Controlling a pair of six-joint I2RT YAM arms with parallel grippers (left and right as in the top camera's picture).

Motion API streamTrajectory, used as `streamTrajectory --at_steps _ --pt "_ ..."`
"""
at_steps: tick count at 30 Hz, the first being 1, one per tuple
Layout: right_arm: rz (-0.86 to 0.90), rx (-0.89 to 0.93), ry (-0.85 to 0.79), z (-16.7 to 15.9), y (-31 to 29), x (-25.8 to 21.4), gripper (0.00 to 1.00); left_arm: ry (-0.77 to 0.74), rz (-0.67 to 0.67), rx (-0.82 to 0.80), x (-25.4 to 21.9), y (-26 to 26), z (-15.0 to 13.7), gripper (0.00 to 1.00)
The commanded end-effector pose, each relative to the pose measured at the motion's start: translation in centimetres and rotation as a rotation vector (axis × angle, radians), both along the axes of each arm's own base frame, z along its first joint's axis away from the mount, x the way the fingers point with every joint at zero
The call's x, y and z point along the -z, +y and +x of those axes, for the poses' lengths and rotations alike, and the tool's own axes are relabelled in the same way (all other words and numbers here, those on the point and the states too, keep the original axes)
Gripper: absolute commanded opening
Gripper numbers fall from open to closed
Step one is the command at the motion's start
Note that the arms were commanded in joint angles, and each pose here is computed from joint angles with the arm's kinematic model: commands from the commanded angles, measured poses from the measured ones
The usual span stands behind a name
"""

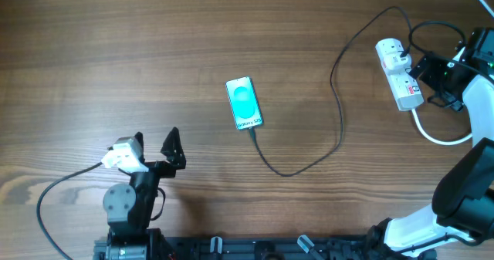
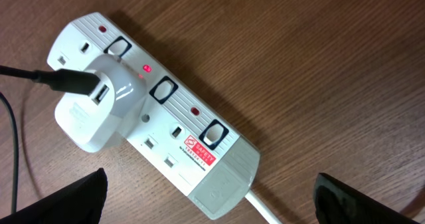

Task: Plug charger to phone and switch on socket

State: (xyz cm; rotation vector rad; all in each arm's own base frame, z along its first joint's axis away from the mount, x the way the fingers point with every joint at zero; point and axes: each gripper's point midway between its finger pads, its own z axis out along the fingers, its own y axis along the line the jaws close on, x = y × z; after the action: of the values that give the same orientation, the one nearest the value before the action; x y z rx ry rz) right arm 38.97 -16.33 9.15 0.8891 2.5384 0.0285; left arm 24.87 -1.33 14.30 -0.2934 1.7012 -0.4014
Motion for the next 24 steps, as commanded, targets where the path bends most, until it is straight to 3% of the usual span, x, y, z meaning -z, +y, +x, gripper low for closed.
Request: streamTrajectory --at_steps 1,7,24 --pt "0.001 -0.009 -0.005 0.21 0.17 -0.10 0.99 -0.069 0.020 -0.070 -1.44 1.16 -0.27 1.00" --pt "0.001 -0.009 -0.005 0.21 0.17 -0.10 1.00 -0.071 0.135 -0.087 -1.35 1.67 -0.27 1.00" --pt "0.001 -0.009 -0.005 0.21 0.17 -0.10 1.00 -0.073 0.135 -0.086 -1.40 1.67 -0.26 1.00"
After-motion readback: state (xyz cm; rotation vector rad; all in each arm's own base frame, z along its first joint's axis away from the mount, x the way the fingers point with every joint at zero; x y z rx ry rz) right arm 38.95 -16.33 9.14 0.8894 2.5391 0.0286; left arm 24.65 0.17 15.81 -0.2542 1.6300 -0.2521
